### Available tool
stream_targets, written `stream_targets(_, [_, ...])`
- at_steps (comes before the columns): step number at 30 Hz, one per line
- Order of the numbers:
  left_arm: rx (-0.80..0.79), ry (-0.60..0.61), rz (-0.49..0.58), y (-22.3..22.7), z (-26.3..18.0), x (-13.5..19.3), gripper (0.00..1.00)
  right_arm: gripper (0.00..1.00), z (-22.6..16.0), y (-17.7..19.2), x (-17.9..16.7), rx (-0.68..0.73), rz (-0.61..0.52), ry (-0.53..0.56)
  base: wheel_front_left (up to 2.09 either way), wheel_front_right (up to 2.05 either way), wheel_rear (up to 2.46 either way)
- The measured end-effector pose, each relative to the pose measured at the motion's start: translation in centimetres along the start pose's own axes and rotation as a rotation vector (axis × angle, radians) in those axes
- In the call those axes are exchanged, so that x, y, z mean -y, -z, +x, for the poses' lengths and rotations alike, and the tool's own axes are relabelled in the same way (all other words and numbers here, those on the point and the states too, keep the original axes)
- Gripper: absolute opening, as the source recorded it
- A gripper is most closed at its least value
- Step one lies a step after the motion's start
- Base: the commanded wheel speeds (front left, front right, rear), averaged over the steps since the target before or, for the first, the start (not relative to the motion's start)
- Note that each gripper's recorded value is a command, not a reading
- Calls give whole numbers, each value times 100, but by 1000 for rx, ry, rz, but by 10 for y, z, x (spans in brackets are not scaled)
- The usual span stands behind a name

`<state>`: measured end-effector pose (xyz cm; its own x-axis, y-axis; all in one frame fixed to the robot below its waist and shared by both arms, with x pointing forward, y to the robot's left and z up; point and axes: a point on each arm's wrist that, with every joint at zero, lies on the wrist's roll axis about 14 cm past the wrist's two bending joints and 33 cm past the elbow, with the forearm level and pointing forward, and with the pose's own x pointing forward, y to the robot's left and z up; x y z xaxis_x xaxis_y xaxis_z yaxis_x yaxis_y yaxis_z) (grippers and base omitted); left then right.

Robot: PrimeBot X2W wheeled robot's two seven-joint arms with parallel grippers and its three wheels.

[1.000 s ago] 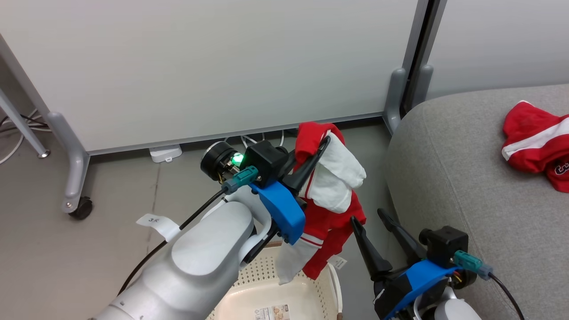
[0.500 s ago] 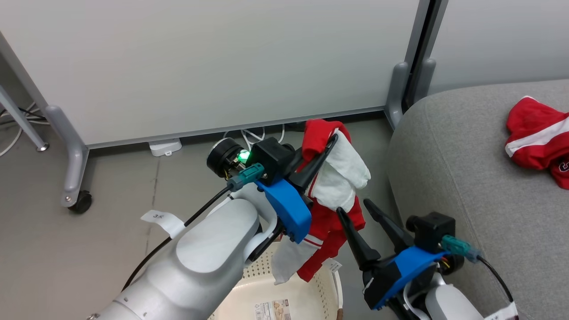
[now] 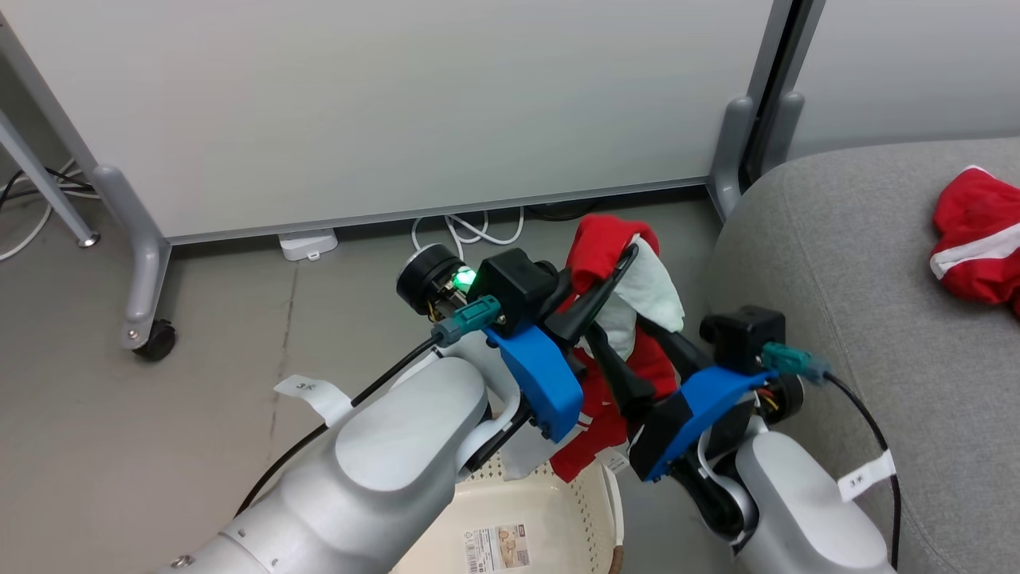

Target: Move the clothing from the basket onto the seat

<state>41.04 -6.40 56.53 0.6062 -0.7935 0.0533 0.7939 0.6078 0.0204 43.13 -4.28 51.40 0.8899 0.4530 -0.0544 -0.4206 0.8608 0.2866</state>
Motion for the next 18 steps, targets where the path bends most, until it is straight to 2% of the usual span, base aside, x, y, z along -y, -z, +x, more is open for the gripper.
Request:
stream_targets(12, [7, 6, -12, -2, 0, 3, 0, 100, 24, -2, 8, -50, -181, -4, 0, 0, 0])
stream_targets(13, [7, 6, -13, -2, 0, 3, 0, 91, 25, -3, 9, -50, -182, -4, 0, 0, 0])
stream_targets(14, [7, 5, -15, -2, 0, 3, 0, 44, 25, -3, 9, -52, -186, -4, 0, 0, 0])
stream_targets(15, [7, 4, -16, -3, -1, 3, 0, 9, 26, -2, 9, -57, -191, -6, 0, 0, 0])
stream_targets(16, [7, 4, -16, -3, -1, 3, 0, 0, 26, -1, 8, -58, -193, -7, 0, 0, 0])
stream_targets(18, [6, 4, -15, -3, -1, 3, 0, 0, 27, 0, 8, -61, -197, -10, 0, 0, 0])
